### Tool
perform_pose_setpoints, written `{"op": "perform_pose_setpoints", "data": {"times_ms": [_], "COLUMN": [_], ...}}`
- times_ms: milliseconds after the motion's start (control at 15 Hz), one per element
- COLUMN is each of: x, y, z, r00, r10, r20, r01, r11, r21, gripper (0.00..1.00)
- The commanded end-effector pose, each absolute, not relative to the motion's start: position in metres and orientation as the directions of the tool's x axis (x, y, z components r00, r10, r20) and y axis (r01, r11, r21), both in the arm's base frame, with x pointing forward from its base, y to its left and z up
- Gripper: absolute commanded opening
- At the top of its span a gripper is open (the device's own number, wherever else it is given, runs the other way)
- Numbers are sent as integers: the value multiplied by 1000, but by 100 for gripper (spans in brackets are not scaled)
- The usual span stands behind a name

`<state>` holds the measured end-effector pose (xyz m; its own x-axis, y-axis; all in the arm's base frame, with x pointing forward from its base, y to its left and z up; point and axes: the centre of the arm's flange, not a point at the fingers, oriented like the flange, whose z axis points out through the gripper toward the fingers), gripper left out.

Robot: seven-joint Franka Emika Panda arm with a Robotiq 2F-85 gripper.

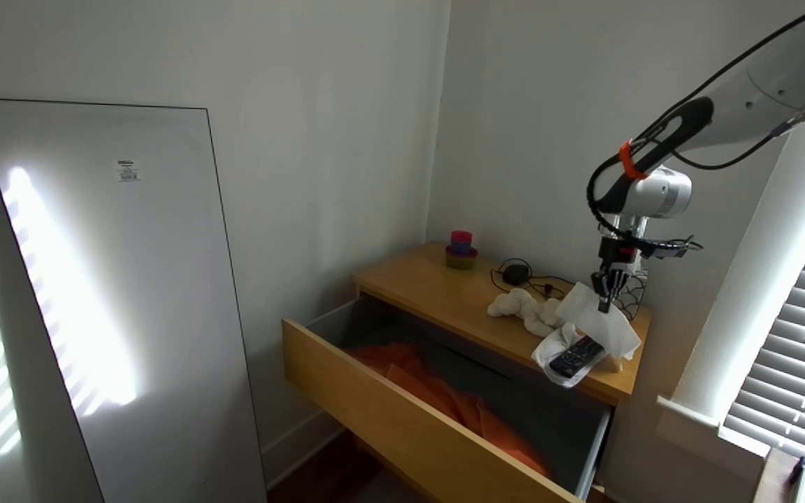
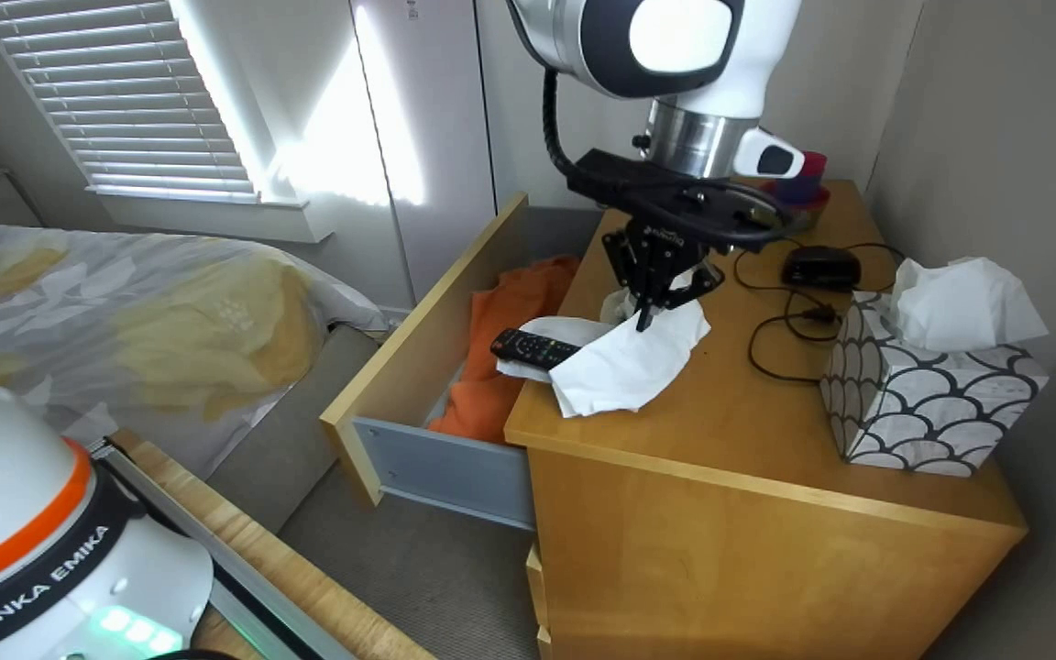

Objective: Pull out one white tissue from the box and put it on the remote, wipe the remote with the white tissue, pick up the white tissue from the remote and put it on the table

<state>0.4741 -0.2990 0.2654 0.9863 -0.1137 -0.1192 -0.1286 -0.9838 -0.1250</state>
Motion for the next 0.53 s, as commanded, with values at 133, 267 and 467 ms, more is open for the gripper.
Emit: {"op": "perform_pose_setpoints", "data": {"times_ms": [133, 267, 467], "x": [457, 466, 484], "y": [-293, -309, -317], "z": [353, 376, 392], "r00": [973, 955, 942], "r10": [-203, -254, -273], "r20": [111, 153, 197], "r01": [-207, -269, -307], "r11": [-978, -960, -936], "r21": [26, 82, 172], "gripper": [0, 0, 0]}}
